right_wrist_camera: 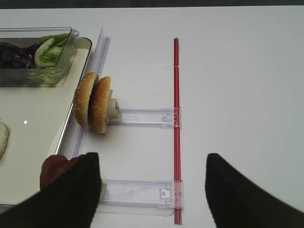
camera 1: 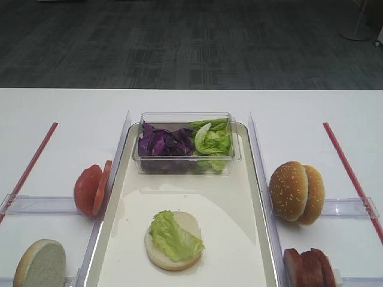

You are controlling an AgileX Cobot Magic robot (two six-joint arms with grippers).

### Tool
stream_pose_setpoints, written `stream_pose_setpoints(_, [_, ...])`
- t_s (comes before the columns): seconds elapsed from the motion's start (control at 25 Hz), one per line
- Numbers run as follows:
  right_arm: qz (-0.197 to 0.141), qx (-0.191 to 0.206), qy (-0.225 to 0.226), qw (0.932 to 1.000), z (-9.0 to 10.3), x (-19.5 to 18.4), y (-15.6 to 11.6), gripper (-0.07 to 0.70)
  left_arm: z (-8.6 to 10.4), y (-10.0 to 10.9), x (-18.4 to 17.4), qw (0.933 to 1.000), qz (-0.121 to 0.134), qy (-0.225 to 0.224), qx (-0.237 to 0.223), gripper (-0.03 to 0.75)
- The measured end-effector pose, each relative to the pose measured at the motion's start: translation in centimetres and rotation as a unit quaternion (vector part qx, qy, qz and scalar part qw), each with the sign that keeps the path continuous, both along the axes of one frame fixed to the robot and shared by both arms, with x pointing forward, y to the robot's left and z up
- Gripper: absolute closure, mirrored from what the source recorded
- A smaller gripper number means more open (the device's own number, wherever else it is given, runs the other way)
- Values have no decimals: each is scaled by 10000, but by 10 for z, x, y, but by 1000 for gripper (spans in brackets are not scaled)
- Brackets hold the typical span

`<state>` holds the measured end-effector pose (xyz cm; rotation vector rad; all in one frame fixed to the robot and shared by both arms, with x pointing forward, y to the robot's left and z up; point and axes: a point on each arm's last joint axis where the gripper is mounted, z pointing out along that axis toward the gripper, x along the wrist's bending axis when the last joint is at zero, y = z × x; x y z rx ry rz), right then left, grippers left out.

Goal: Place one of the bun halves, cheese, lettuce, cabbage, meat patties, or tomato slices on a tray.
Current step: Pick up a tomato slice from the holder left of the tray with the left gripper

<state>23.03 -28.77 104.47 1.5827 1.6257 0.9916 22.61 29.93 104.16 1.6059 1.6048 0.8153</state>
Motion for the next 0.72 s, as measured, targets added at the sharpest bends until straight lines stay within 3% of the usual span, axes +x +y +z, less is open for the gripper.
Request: stream_pose_setpoints(0.72, [0, 0, 0, 10000, 0, 0, 0, 131, 0, 0, 0, 10000, 0, 0, 0, 301])
